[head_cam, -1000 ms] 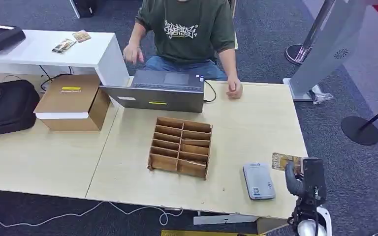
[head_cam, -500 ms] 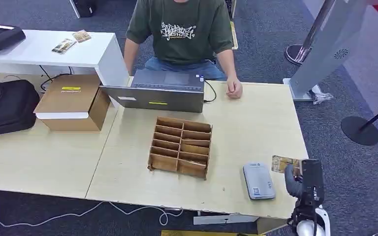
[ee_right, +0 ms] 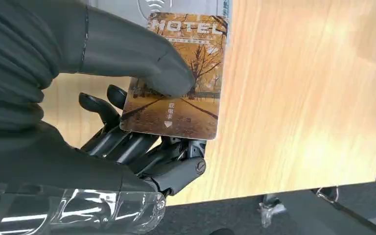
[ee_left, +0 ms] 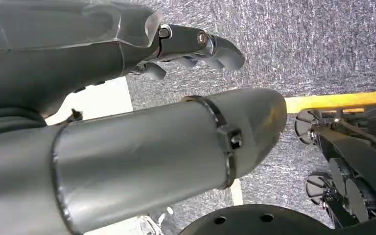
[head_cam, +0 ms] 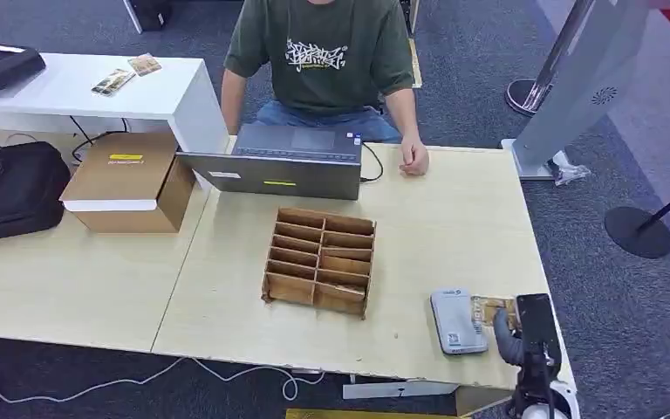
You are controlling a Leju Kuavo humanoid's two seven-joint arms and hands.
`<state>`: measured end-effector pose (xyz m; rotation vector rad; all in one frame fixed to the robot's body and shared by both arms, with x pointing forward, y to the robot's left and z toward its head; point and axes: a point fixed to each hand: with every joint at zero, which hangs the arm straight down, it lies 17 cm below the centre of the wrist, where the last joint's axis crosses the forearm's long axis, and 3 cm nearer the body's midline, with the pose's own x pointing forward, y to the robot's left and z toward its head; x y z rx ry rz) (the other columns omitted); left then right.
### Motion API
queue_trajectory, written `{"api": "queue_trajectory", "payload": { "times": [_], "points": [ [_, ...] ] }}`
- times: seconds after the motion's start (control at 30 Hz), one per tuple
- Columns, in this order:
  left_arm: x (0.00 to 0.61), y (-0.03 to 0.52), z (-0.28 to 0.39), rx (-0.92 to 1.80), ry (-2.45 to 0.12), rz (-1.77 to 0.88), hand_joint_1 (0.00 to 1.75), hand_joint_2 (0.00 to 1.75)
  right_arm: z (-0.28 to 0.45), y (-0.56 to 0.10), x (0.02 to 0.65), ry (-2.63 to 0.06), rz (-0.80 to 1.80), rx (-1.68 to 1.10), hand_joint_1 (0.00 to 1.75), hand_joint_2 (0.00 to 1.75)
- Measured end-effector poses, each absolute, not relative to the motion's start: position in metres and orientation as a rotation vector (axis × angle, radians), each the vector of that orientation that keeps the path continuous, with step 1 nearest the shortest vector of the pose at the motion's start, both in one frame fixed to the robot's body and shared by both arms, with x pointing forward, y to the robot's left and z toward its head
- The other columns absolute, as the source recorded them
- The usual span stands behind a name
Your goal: Pass the card to the sensor for recognition and then transmit it.
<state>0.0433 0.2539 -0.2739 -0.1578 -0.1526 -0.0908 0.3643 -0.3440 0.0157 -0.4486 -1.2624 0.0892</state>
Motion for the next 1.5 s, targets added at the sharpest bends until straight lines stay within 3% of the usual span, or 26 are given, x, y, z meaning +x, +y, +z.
{"api": "queue_trajectory", "payload": {
  "times": [1.5],
  "points": [
    [0.045, 0.262, -0.275, -0.135, -0.144, -0.133, 0.00, 0.00, -0.003, -0.330, 0.383, -1.193, 0.282, -0.443, 1.75, 1.75]
  ]
}}
